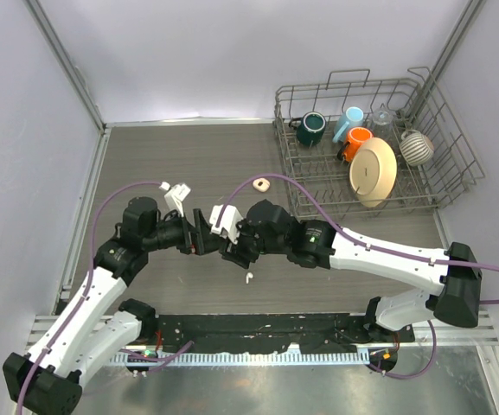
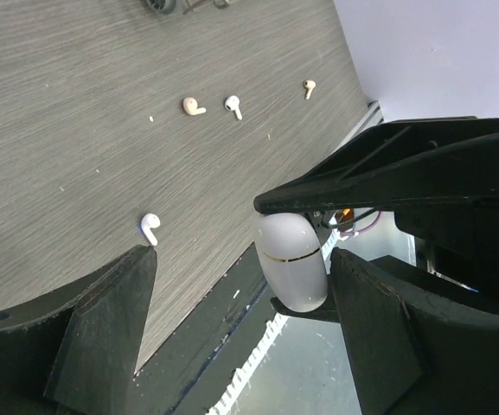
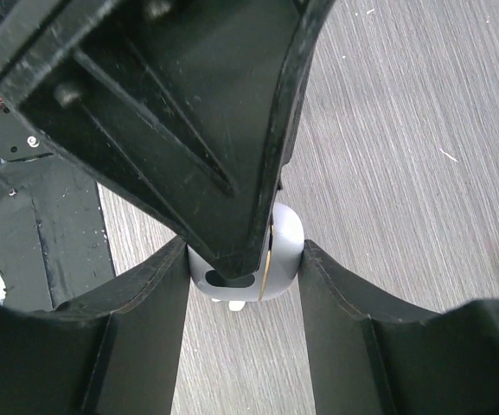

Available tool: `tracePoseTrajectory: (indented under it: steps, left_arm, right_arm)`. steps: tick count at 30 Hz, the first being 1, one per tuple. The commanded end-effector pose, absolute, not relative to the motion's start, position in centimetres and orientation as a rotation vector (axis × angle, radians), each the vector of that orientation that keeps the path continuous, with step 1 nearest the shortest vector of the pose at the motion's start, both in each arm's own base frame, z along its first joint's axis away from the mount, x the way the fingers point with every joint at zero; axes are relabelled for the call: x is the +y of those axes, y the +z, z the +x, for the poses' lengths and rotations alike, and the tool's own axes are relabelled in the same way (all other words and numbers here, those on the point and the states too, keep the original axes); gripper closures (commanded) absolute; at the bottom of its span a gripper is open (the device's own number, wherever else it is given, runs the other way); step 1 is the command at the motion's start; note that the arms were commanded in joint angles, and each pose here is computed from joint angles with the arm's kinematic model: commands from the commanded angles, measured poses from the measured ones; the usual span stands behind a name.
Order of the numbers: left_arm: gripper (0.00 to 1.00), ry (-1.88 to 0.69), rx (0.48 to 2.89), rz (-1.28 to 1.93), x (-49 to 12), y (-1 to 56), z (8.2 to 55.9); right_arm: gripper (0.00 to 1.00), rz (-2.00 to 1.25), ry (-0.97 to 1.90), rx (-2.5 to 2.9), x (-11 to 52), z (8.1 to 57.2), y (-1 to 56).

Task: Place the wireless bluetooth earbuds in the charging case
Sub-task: Pick up the charging case at the center of the board.

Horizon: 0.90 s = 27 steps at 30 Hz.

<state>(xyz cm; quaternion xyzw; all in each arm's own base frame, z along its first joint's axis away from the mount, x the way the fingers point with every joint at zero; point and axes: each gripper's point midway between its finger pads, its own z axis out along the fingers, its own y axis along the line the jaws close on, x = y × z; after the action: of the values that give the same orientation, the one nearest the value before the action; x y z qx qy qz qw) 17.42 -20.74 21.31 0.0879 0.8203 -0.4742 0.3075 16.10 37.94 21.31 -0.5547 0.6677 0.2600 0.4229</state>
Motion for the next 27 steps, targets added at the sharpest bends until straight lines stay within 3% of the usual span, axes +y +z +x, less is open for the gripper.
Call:
tracePoseTrajectory:
  steps: [1, 14, 27]
  left_arm:
    - [0.16, -1.248, 2.134, 0.295, -21.4, 22.9, 17.4]
    - [0.35, -1.292, 2.156, 0.405, -23.8, 22.8, 16.2]
    - [0.75, -1.293, 2.191, 0.464, -25.0, 22.2, 15.5]
  right_arm:
    - [0.99, -1.340, 0.662, 1.575, 38.9, 16.7, 24.7]
    - [0.99, -1.332, 0.640, 1.568, 38.8, 17.0, 24.9]
    - [0.99, -1.305, 0.606, 1.570, 38.5, 17.5, 24.8]
